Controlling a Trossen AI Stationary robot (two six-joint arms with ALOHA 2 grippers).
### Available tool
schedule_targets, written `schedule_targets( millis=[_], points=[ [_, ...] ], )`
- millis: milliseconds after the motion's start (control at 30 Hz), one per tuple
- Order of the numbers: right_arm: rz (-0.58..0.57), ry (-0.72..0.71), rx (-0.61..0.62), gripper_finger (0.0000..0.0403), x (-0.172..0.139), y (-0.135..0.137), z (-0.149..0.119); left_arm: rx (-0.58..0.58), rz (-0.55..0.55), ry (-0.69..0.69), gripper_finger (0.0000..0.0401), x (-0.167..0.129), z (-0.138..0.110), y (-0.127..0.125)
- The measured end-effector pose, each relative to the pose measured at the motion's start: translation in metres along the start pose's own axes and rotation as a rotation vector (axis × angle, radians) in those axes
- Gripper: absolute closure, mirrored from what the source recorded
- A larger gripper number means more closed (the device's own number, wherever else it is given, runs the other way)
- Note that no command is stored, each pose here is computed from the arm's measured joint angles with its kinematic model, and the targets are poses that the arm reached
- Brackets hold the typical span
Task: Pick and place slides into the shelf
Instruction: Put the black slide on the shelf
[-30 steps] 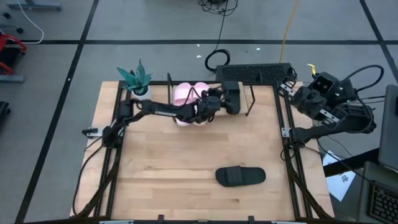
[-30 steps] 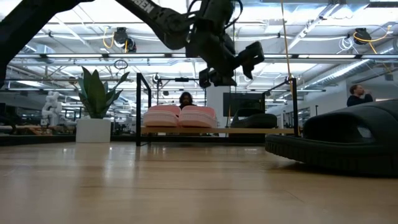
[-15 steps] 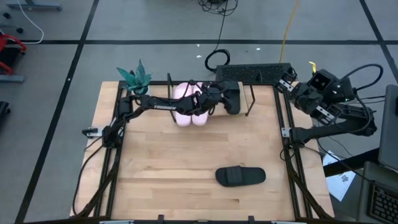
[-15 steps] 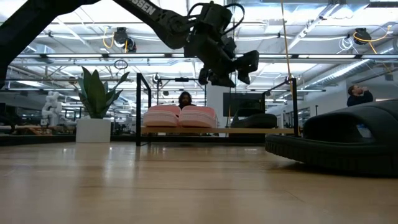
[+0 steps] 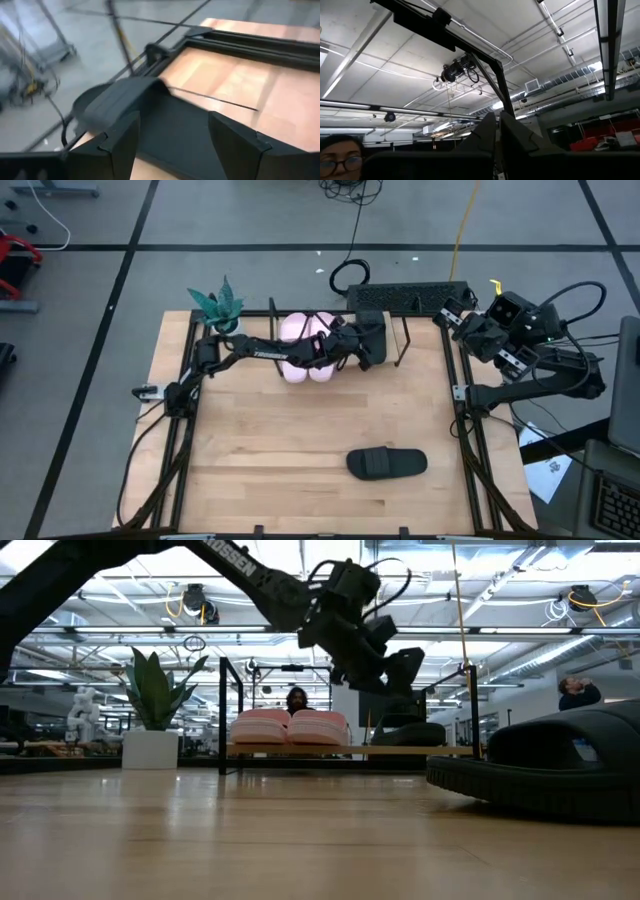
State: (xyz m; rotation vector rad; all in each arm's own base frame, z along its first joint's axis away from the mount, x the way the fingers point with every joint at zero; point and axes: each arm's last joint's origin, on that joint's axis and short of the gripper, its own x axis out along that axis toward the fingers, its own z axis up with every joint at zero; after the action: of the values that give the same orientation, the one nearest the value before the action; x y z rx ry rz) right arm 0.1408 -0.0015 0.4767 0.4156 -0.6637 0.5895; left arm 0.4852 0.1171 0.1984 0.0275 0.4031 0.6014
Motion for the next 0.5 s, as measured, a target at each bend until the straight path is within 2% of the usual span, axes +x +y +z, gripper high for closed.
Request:
schedule_targets(
  millis=[100,200,400,500],
  points=[
    [0.0,0.001,0.0,0.0387,-0.0001,0.0001,0.0,0.097,0.002,0.002,0.0164,-0.0058,0.0006,-0.0109],
    [0.002,0.002,0.0,0.0387,-0.0001,0.0003,0.0,0.11,0.061,0.015,0.0164,-0.0078,-0.001,-0.0138],
    [-0.001,0.011,-0.002,0.0387,-0.0001,-0.0002,-0.0007,0.018,0.124,0.016,0.0164,-0.0071,-0.0014,-0.0098],
    [-0.002,0.013,-0.011,0.0387,-0.0001,-0.0005,-0.001,-0.09,0.123,0.004,0.0164,-0.0075,-0.0008,-0.0108]
  ],
)
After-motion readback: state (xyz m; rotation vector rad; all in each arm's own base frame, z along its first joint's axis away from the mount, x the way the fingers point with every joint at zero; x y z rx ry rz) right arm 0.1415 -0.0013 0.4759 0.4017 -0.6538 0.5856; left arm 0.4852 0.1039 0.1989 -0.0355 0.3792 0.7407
